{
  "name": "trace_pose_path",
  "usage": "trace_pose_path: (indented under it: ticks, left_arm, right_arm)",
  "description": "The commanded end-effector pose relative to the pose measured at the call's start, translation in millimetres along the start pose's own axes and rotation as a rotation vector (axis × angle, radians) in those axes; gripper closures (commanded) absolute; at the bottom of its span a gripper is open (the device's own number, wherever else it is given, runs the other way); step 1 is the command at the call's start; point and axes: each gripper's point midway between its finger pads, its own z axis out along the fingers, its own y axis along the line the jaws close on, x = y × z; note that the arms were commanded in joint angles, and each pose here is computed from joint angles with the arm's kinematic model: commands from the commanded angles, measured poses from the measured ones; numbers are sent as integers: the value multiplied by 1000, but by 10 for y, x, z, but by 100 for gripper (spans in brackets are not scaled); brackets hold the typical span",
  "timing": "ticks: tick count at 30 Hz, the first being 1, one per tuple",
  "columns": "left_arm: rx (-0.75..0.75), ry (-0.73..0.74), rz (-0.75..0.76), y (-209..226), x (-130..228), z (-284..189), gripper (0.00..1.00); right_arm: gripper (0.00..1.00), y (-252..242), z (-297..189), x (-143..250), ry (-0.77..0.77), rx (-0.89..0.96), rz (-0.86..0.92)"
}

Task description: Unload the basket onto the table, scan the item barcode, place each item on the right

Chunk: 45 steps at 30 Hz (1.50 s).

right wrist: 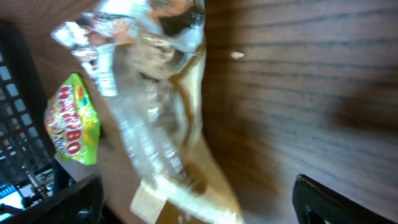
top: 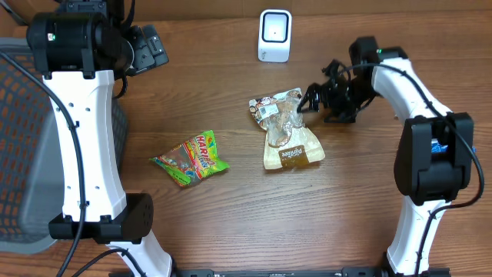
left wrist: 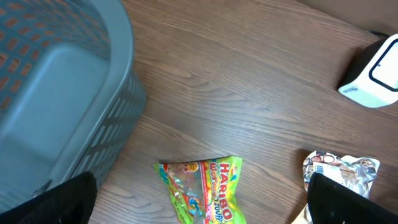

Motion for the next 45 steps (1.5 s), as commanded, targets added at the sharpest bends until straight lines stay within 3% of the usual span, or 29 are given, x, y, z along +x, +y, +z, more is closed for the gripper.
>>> trace_pose_path:
  ticks: [1,12,18,25,27,30,39,45]
  left_arm:
    - [-3,-25,-10,26,-26,-75,0]
    - [-3,-25,-10,26,-26,-75,0]
    - [-2,-26,-10,26,-27,-75,0]
    - [-2,-26,-10,26,-27,-75,0]
    - [-2,-26,-10,26,-27,-75,0]
    - [-3,-26,-10,26,-27,-75,0]
    - [-3,-26,-11,28,-28,-74,0]
    - [-3,-26,-10,28,-27,-75,0]
  right_arm:
    - [8,48,102,60,-4,-64,-11]
    - [12,-31,504,-34,-93,-135,116]
    - [16,104,674,-56,-105,-94,101]
    - [55,141,778,-20,-100,-46,103]
    - [73,179,773,-23,-98,-69,97]
    - [84,264,766,-13,-88,-115,61]
    - [85,675,482,12,-89,-338,-155]
    - [86,1191,-135,69,-204,-387,-348]
